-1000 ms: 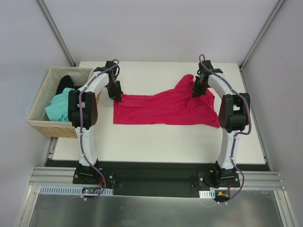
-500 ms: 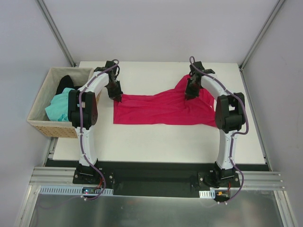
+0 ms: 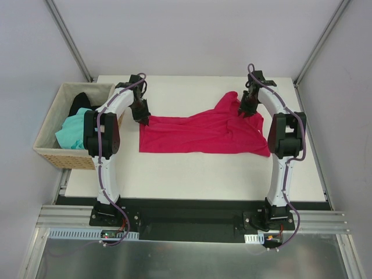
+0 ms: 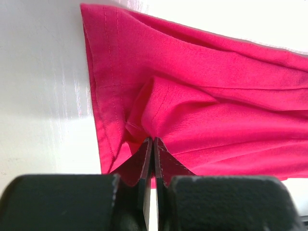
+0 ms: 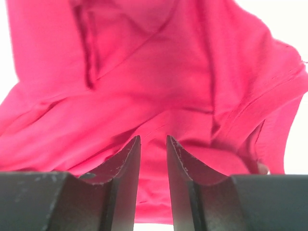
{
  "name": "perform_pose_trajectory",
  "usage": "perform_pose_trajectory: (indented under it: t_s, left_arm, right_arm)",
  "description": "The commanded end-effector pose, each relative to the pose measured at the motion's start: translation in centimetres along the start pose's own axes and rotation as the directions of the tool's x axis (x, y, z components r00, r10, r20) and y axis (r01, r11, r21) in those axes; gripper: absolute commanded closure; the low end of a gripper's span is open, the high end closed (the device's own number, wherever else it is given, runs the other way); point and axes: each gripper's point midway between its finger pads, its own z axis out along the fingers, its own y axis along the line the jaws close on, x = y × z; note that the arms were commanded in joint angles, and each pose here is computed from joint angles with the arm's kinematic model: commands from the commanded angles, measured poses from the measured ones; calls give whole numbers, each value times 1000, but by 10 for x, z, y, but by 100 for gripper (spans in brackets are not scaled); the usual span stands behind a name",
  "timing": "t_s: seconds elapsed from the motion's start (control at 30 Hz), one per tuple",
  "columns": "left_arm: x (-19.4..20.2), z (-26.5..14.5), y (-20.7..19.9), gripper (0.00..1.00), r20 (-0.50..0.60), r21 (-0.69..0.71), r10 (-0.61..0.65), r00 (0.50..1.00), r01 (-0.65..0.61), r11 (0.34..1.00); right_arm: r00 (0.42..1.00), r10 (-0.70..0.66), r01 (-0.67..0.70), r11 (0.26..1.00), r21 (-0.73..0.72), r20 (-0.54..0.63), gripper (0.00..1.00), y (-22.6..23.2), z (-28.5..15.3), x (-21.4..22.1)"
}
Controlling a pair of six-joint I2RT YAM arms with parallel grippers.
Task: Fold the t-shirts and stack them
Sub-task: Fold the flattened tshirt in 1/3 of the way
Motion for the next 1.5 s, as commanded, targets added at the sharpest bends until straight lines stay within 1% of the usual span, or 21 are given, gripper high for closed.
perform_pose_trajectory:
  t_s: [0.0, 0.17, 0.5, 0.77, 1.2, 1.47]
  left_arm:
    - [0, -21, -2, 100, 26, -9, 10, 1000, -10, 1000]
    - [-1, -20, -2, 100, 24, -11, 11, 1000, -11, 1000]
    - [-7, -19, -3, 100, 19, -14, 12, 1000, -11, 1000]
    - [-15, -18, -9, 100, 21, 0, 11, 1000, -11, 1000]
    - [-14, -14, -8, 100, 13, -3, 11, 1000, -11, 1000]
    - [-17, -15, -10, 100, 20, 3, 13, 1000, -13, 1000]
  right_arm:
    - [1000, -5, 6, 1000, 9, -8, 69, -6, 3, -8]
    - [1000, -6, 6, 1000, 1, -11, 70, -3, 13, -16]
    - [999, 41, -41, 999, 17, -1, 71, -25, 15, -30]
    - [998, 54, -54, 998, 12, -21, 71, -29, 16, -20]
    - [997, 53, -52, 999, 15, -48, 72, -28, 18, -3]
    - [999, 48, -48, 999, 8, -22, 72, -24, 8, -13]
